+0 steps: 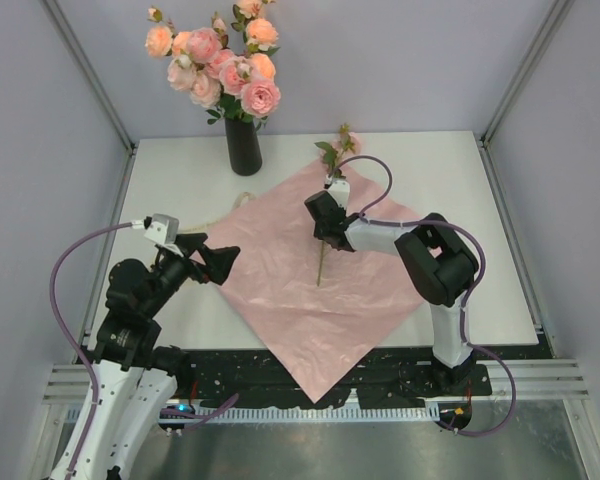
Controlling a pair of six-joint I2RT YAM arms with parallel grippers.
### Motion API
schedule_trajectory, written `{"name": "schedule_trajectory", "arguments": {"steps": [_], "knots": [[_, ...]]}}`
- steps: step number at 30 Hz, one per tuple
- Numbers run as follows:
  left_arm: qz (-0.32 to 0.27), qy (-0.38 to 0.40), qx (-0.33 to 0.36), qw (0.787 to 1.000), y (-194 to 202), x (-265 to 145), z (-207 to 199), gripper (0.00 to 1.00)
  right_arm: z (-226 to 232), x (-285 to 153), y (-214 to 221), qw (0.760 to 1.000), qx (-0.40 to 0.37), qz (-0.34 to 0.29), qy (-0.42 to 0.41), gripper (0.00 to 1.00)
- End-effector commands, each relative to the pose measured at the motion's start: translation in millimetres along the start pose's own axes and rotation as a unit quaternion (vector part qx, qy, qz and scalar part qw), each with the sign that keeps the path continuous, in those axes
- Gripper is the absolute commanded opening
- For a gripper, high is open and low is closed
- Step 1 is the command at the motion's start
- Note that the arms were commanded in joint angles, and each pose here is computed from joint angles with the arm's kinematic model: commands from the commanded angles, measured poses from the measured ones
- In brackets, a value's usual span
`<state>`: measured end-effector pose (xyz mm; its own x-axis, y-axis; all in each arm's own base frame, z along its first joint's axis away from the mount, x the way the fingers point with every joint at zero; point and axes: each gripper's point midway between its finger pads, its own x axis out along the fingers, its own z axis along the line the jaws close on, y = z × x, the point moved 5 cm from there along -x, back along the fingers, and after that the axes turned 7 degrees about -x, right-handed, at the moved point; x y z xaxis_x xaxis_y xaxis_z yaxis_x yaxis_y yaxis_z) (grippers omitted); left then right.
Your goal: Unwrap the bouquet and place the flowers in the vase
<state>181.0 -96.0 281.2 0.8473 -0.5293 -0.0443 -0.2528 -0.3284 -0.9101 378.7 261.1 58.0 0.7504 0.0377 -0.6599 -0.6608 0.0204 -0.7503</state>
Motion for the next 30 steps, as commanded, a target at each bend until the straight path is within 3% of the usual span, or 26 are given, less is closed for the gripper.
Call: {"name": "schedule_trajectory", "arguments": {"steps": [1, 7, 17, 24, 30], "knots": [[-0.025, 0.000, 0.014, 1.000, -12.4, -4.7, -4.0, 1.00, 6.9, -12.5, -20.6, 0.999, 0.014, -0.033, -0.026, 0.05], [-0.026, -0.006, 0.018, 0.999, -12.3, -5.6, -2.4, 1.00, 6.4, -44.1, -57.4, 0.994, 0.039, -0.087, -0.051, 0.05], [-0.016, -0.012, 0.019, 1.000, -13.7, -5.1, -3.4, 1.00, -19.0, -112.7, -57.0, 0.974, 0.111, -0.144, -0.133, 0.05], [0.013, 0.103, -0.008, 0.995, -9.7, 1.1, -35.1, 1.00, -33.1, -159.0, -42.1, 0.949, 0.127, -0.185, -0.221, 0.06], [0.045, 0.179, -0.088, 0.979, -11.2, 3.9, -59.6, 0.99, -42.8, -203.7, -26.2, 0.912, 0.135, -0.230, -0.312, 0.06]]}}
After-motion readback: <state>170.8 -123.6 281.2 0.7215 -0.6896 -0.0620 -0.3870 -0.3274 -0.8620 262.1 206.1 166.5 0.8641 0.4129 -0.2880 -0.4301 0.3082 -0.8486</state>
